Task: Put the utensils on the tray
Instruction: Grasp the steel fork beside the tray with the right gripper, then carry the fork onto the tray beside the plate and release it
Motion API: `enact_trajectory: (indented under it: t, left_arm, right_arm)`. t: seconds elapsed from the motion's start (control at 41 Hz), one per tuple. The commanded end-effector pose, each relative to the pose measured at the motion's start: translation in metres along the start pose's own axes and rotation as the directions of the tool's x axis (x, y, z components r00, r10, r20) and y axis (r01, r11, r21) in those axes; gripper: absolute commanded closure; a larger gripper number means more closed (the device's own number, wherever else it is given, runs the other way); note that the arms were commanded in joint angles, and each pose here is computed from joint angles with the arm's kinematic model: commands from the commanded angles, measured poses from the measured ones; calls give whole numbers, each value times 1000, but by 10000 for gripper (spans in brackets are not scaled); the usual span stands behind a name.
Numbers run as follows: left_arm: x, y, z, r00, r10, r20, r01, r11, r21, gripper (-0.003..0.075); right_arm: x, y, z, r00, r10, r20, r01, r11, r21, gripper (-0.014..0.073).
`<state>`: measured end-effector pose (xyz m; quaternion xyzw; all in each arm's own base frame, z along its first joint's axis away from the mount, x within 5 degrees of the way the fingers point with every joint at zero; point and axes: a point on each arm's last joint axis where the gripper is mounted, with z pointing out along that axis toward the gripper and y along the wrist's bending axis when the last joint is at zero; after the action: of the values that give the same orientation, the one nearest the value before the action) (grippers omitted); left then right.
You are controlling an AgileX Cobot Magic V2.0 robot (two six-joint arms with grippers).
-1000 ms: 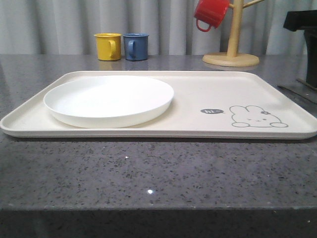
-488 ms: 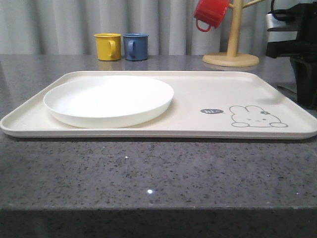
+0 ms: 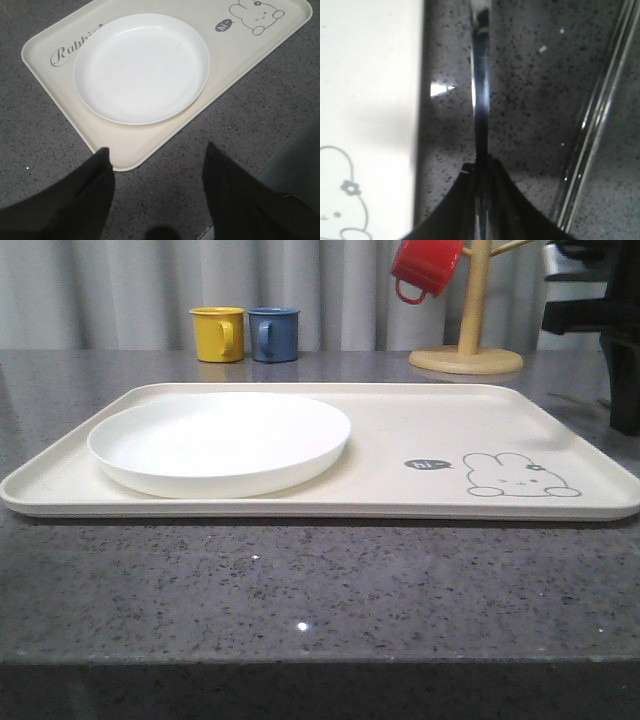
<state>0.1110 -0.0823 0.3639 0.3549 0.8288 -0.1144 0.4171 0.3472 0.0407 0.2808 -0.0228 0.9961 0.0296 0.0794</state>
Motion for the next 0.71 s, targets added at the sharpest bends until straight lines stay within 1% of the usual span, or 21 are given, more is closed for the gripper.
enact_trajectory:
  t: [0.0, 0.073, 0.146, 0.268, 0.341, 0.439, 0.537, 0.683]
  left_arm:
    - [-11, 0, -7, 996, -8, 93, 9, 1000, -6, 332]
    - [-11, 0, -7, 996, -8, 93, 9, 1000, -6, 332]
    - [-11, 0, -7, 996, -8, 93, 9, 1000, -6, 332]
    - [-11, 0, -7, 996, -8, 93, 9, 1000, -6, 332]
    - [-11, 0, -7, 996, -8, 93, 9, 1000, -6, 332]
    - [-11, 0, -7, 996, -8, 93, 9, 1000, -6, 332]
    - [-11, 0, -7, 996, -8, 93, 9, 1000, -6, 332]
    - [-11, 0, -7, 996, -8, 93, 9, 1000, -6, 332]
  right_arm:
    - [10, 20, -41, 998, -39, 48, 41, 998, -55, 650]
    - [10, 43, -48, 994, -91, 61, 96, 992, -86, 650]
    - [11, 67, -55, 990, -121, 69, 128, 987, -100, 650]
    - [8, 104, -58, 988, -125, 86, 135, 983, -128, 650]
    - [5, 121, -52, 993, -95, 71, 104, 985, -138, 650]
    - [1, 137, -40, 999, 9, 36, -3, 989, -146, 650]
    - [-2, 145, -26, 996, 92, 8, -89, 985, -145, 650]
    - [-8, 149, -14, 992, 124, -6, -124, 982, -140, 650]
